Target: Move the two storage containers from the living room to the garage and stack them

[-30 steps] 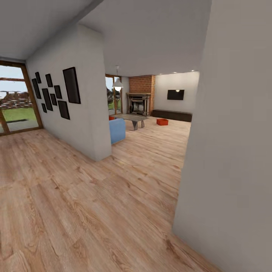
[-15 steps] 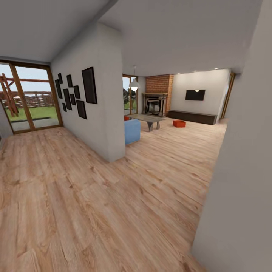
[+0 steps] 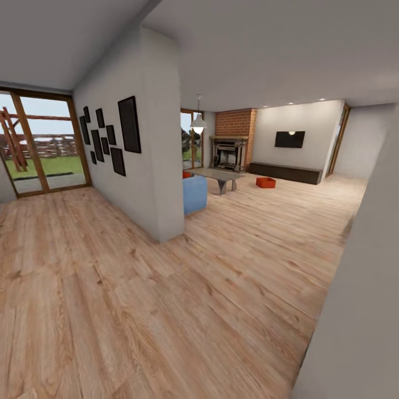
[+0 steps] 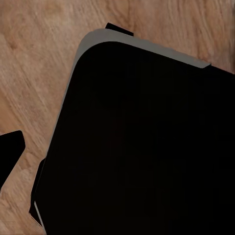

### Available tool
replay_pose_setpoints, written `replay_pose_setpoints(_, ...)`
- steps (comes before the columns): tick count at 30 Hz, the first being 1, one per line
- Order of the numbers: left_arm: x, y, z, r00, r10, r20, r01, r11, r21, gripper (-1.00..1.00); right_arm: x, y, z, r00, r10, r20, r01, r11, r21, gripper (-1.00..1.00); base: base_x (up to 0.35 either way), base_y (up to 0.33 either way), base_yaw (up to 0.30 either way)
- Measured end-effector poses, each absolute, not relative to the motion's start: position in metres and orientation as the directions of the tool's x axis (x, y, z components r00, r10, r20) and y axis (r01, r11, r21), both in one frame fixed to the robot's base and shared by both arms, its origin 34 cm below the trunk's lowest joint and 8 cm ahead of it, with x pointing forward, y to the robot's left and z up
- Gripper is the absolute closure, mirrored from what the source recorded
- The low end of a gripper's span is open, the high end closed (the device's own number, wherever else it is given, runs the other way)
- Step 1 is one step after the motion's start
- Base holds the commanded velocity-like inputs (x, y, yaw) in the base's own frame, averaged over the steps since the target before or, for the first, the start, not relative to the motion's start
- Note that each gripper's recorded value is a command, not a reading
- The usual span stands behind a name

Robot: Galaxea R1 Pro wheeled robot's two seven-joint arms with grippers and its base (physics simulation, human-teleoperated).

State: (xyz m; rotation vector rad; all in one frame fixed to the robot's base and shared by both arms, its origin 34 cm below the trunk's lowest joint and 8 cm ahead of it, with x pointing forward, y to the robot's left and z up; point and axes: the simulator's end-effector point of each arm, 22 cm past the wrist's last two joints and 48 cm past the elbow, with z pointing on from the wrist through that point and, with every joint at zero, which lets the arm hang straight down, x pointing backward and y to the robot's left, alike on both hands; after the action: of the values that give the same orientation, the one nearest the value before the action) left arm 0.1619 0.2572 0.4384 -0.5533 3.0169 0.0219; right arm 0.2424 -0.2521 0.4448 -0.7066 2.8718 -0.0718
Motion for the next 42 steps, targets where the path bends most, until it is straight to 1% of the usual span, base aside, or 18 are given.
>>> replay_pose_setpoints(21, 0.161, 0.258, 0.438, -0.932, -0.354, -0.072, -0.355, 0.935, 0.001, -1.0, 0.244, -0.251, 0.445, -0.87, -0.463, -0.171, -0.453, 0.886, -0.097, -1.0, 0.325, 0.0, 0.0)
replay_pose_setpoints(42, 0.162, 0.257, 0.438, -0.933, -0.352, -0.074, -0.353, 0.935, 0.0, -1.0, 0.258, -0.244, 0.448, -0.86, -0.45, -0.242, -0.44, 0.893, -0.097, -1.0, 0.325, 0.0, 0.0)
